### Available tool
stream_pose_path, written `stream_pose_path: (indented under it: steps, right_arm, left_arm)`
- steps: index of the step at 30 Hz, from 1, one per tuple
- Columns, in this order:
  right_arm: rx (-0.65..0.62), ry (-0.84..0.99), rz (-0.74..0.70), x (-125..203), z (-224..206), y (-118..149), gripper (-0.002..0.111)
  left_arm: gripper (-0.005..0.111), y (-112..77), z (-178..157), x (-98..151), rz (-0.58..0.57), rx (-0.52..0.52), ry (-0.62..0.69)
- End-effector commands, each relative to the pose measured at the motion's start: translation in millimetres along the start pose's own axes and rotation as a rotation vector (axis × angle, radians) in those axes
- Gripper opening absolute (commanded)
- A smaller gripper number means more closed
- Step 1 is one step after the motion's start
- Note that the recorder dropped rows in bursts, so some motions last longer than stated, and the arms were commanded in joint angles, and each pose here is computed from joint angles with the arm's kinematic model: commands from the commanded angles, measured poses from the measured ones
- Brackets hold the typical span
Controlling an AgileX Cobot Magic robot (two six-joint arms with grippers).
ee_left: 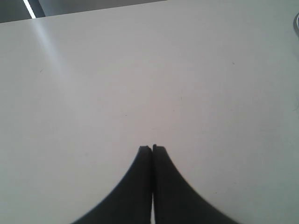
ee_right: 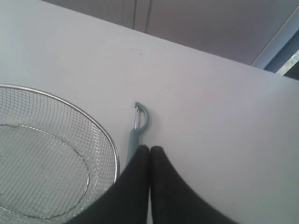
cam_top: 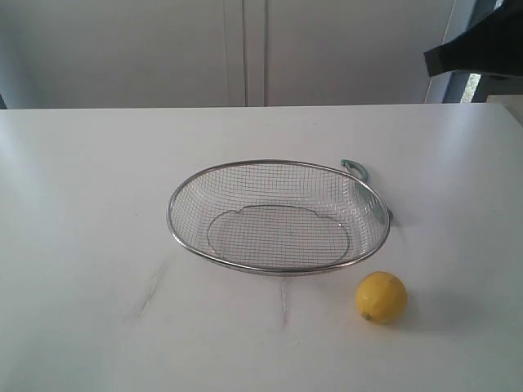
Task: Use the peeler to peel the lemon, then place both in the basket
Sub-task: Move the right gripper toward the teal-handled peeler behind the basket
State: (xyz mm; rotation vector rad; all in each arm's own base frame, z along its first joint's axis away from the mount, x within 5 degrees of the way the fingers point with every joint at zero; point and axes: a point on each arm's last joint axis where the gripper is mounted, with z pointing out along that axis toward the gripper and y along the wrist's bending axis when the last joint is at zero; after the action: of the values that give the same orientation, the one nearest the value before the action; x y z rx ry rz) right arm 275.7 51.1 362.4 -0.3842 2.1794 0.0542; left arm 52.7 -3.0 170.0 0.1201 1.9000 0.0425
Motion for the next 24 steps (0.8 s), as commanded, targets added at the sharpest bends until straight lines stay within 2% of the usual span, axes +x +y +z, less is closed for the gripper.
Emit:
stream_pose_path:
  steps: [1, 6, 11, 20, 24]
  right_arm:
    - [-0.019, 0.100, 0.021, 8, 30, 1, 0.000]
    - [-0.039, 0.241, 0.038, 27, 75, 1, 0.000]
    - [-0.045, 0.309, 0.047, 37, 94, -1, 0.000]
    - [-0.021, 0.368, 0.125, 42, 98, -30, 0.000]
    - [-0.133, 0.380, 0.125, 36, 92, -34, 0.000]
  left_arm:
    - [0.000, -0.1, 0, 1, 0.000, -0.001, -0.002]
    - [0.000, -0.1, 0, 1, 0.000, -0.001, -0.002]
    - [0.000, -0.1, 0, 1, 0.000, -0.001, -0.002]
    - [0.000, -0.1, 0, 1, 0.000, -0.001, -0.002]
    - [0.000, -0.1, 0, 1, 0.000, -0.001, -0.002]
